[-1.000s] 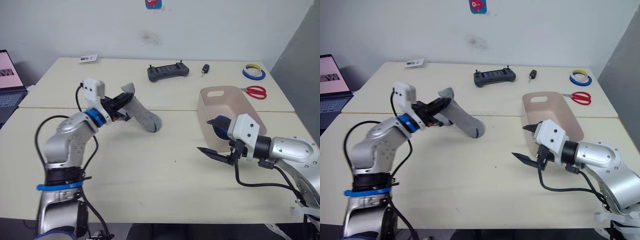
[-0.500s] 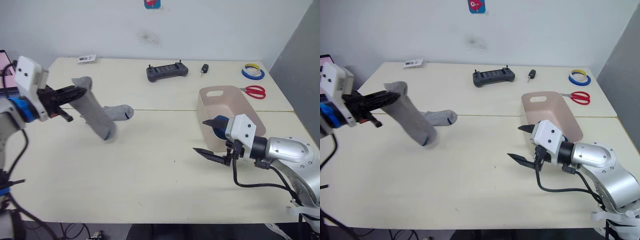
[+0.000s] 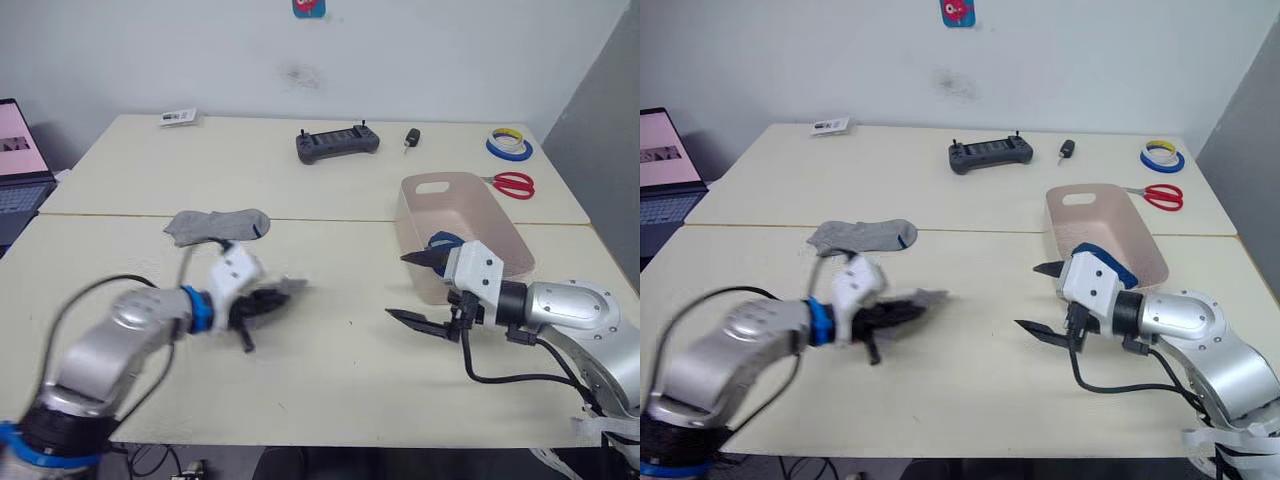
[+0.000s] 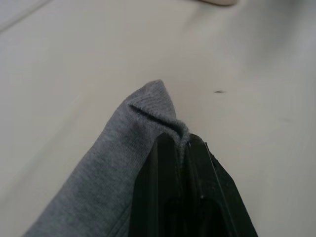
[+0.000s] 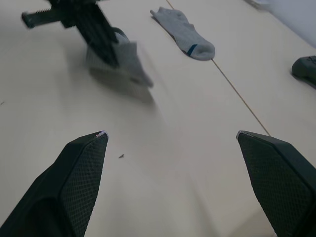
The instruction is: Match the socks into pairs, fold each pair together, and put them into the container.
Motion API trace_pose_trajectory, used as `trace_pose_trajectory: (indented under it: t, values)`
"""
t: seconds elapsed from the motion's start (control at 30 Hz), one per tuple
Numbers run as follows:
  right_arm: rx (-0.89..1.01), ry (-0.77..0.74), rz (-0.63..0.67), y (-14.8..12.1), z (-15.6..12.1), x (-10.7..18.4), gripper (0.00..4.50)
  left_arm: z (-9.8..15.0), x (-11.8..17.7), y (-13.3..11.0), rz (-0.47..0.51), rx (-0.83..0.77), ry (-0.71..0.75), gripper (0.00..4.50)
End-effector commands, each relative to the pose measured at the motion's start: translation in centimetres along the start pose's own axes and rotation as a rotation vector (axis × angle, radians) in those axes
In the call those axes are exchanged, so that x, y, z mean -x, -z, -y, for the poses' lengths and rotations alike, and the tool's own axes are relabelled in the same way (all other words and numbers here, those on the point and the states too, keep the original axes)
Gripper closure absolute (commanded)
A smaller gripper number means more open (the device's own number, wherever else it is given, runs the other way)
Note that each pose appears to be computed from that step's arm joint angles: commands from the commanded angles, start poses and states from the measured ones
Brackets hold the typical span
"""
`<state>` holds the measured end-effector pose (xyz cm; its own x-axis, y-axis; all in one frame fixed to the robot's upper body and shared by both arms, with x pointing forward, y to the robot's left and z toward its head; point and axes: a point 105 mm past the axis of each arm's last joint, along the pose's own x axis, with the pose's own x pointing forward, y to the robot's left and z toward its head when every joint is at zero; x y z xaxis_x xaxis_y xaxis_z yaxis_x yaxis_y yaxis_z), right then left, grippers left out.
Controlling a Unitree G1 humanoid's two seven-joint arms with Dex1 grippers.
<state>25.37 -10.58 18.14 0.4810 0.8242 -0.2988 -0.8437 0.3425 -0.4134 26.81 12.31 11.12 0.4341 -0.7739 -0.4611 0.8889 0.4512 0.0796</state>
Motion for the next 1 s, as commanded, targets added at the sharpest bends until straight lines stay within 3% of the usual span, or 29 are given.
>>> trace_pose_trajectory:
  t: [0.03, 0.2, 0.23, 0.5, 0.7, 0.83, 1.0]
  values:
    - [0.052, 0.031, 0.004, -1.0, 0.2, 1.0, 0.00, 0.9, -2.3, -0.9, 0.013, -0.061, 0.045, 4.45]
    - [0.048, 0.042, -0.028, -0.6, 0.0, 1.8, 0.00, 2.1, -4.7, -1.5, 0.049, -0.031, 0.126, 4.45]
    - [0.045, 0.045, -0.032, -0.5, 0.0, 1.9, 0.00, 2.2, -5.0, -1.7, 0.054, -0.027, 0.129, 4.25]
    - [0.045, 0.045, -0.049, -0.2, -0.1, 2.1, 0.00, 3.0, -4.9, -3.9, 0.134, -0.016, 0.169, 1.86]
    - [0.054, 0.029, -0.027, -0.5, -0.1, 2.1, 0.00, 1.2, -0.3, -5.5, 0.223, -0.124, 0.183, 0.05]
    - [0.056, -0.034, -0.013, -0.6, -1.5, 1.4, 0.00, -1.6, 3.3, -4.6, 0.219, -0.243, 0.125, 0.05]
    - [0.202, -0.194, -0.063, 1.1, -5.2, -1.0, 0.00, -1.3, 6.2, -1.5, 0.086, -0.312, 0.223, 0.05]
